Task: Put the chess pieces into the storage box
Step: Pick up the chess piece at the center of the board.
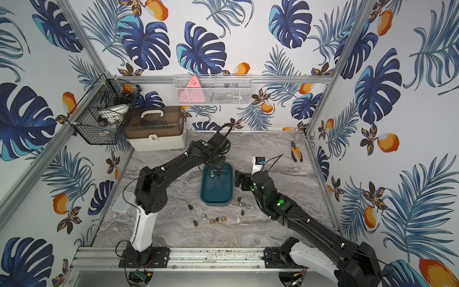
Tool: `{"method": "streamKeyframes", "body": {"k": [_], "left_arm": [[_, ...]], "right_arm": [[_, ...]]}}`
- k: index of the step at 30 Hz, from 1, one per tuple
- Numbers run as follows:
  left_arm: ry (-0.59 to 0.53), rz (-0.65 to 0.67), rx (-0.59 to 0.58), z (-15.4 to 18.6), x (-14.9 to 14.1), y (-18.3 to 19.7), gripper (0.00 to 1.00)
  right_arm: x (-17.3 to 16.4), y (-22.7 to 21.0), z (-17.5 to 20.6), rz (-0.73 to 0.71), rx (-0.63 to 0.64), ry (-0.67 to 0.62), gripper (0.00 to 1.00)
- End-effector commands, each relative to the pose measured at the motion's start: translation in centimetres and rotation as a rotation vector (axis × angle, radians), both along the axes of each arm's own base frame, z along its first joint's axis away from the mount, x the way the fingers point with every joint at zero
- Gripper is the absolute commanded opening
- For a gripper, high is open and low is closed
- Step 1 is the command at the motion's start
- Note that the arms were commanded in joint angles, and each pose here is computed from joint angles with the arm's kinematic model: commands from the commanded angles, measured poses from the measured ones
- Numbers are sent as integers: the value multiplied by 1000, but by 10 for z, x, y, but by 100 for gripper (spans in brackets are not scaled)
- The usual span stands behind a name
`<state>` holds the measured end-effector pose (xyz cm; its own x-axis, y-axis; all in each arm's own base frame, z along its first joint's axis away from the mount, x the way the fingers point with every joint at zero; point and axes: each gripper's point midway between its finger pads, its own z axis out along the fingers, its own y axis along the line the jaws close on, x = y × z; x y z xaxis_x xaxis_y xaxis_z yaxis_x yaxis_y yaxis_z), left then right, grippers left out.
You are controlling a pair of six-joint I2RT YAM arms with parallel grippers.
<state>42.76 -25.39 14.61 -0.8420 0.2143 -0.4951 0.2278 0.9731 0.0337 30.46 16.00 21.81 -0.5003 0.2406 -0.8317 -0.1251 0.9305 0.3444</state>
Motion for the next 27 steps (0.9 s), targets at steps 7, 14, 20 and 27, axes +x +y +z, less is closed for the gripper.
{"method": "streamKeyframes", "body": {"k": [7, 14, 20, 27], "left_arm": [[-159, -160, -322, 71, -87, 2, 59], [-105, -264, -243, 46, -150, 42, 59], [-105, -293, -286, 27, -163, 41, 58], [-90, -301, -295, 24, -161, 36, 57]], "right_arm": [[-33, -17, -74, 138, -4, 641, 54], [-33, 10, -101, 207, -170, 720, 47], [-30, 23, -129, 201, -259, 751, 49], [-33, 44, -153, 242, -305, 787, 47]]}}
